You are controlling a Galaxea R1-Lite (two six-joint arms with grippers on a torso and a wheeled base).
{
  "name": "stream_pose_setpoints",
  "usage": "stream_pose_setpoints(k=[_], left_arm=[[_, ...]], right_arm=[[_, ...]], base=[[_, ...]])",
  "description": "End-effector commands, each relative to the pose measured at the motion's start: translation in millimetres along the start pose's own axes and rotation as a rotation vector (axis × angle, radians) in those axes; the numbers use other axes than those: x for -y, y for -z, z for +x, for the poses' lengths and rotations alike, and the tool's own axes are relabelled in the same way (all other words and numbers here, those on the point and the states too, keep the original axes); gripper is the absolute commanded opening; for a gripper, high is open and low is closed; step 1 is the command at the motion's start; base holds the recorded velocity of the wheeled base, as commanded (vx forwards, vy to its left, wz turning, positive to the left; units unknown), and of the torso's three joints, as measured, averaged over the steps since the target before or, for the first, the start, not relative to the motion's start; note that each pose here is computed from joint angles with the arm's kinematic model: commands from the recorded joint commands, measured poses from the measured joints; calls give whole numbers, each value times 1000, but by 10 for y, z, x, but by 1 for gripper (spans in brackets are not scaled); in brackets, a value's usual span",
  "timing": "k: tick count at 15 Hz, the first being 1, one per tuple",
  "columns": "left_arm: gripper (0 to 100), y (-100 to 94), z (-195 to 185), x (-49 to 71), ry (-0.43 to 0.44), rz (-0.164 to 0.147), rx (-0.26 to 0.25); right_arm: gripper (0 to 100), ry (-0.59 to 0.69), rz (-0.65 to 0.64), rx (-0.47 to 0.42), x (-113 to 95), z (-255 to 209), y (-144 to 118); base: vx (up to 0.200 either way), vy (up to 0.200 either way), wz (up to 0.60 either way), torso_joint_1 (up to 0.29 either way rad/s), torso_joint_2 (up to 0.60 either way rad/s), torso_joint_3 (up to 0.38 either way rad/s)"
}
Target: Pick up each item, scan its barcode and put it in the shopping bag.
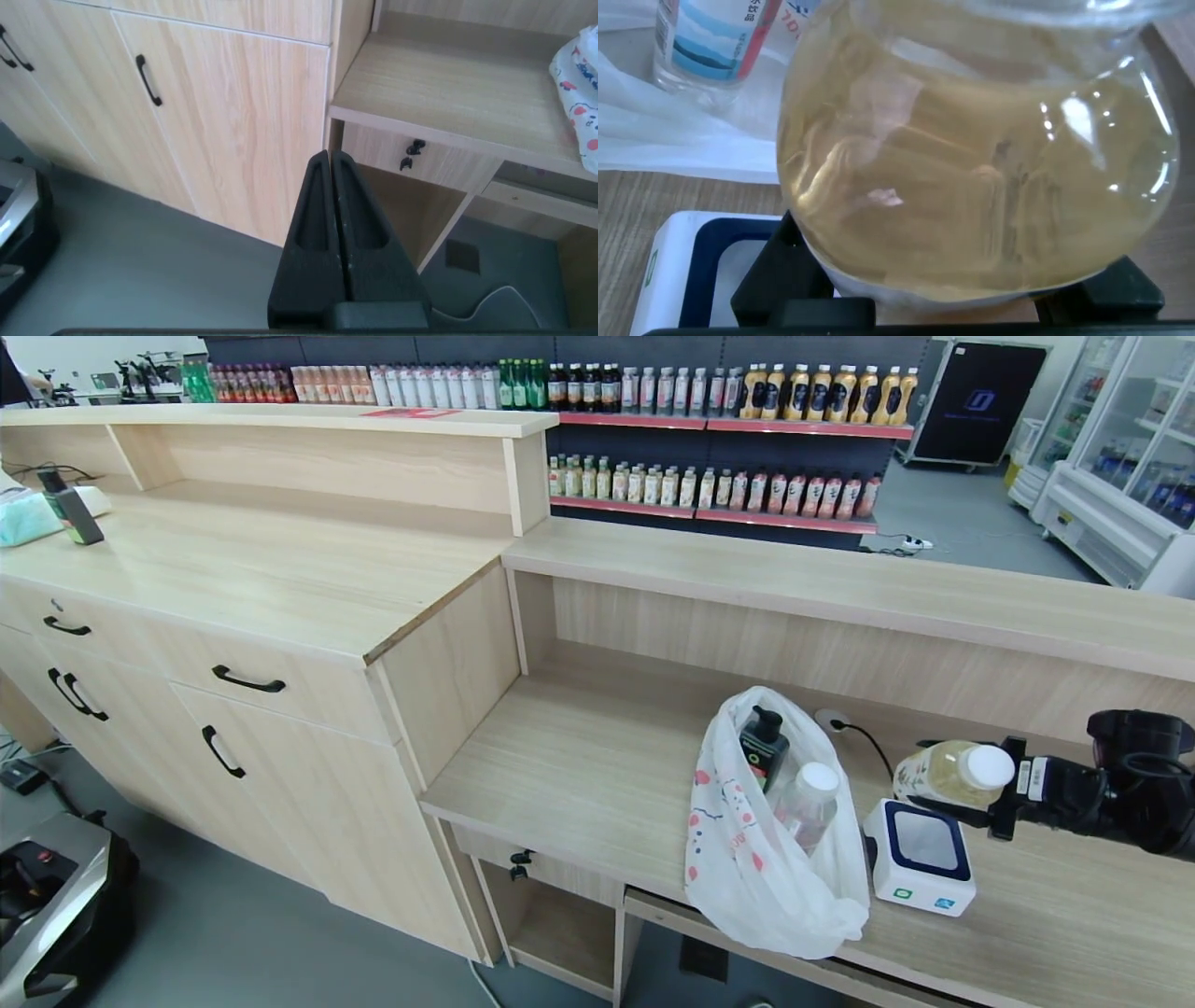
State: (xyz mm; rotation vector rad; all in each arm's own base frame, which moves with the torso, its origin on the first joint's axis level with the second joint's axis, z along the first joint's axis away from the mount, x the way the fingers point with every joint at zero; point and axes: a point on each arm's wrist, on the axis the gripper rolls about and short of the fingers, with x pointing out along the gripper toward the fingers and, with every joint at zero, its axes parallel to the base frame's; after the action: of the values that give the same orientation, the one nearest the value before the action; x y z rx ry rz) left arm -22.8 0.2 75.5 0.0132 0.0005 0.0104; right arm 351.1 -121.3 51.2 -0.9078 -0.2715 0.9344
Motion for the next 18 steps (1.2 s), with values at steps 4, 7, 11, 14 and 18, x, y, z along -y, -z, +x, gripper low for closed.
stream_pose_setpoints(k=[4, 7, 11, 14, 18], left_arm=[[0, 0, 0, 0, 0, -1, 0], [0, 0, 0, 0, 0, 1, 0], [0, 0, 0, 0, 0, 1, 0], [0, 0, 0, 0, 0, 1, 0], [0, 0, 0, 0, 0, 1, 0]], right_arm=[[0, -4, -1, 4, -5, 27, 18], [0, -1, -2, -3, -20, 15, 40], [0, 6, 1, -33, -26, -18, 56], [0, 6, 1, -34, -21, -18, 57], [0, 5, 4, -33, -16, -13, 51]], base=[[0, 0, 0, 0, 0, 0], [0, 0, 0, 0, 0, 0], [0, 0, 0, 0, 0, 0], [0, 0, 0, 0, 0, 0], [0, 0, 0, 0, 0, 0]])
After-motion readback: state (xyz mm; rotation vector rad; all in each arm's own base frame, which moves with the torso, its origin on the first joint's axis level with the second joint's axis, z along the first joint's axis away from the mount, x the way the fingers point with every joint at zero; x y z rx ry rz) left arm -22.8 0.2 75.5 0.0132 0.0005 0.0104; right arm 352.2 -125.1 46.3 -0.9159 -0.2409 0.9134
